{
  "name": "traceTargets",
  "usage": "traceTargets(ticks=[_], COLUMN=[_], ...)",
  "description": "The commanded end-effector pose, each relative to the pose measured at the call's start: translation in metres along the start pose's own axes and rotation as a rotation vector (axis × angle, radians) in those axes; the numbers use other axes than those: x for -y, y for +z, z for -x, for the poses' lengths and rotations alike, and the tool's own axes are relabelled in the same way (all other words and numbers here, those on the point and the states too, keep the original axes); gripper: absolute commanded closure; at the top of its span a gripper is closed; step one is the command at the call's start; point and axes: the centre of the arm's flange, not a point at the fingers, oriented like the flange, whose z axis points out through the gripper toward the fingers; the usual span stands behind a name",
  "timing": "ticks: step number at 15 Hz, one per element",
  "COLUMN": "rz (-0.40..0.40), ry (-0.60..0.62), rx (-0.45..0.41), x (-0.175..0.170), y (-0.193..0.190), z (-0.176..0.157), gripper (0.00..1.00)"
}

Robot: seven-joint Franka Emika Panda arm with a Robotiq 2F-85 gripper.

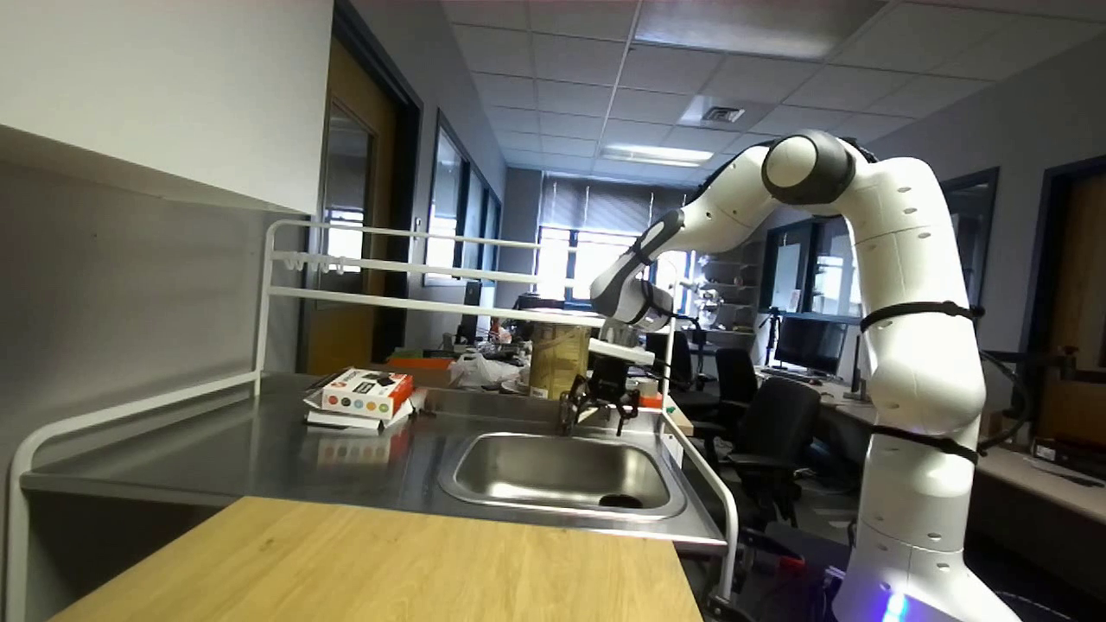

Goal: Turn the tap nozzle to the right

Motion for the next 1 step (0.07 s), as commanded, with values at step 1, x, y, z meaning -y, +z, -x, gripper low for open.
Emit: traceTargets(ticks=[1], rz=[-0.008], ry=[-0.075], rx=[0.011], x=[0.0102], y=[-0.0182], z=[0.0435], gripper=[0.0])
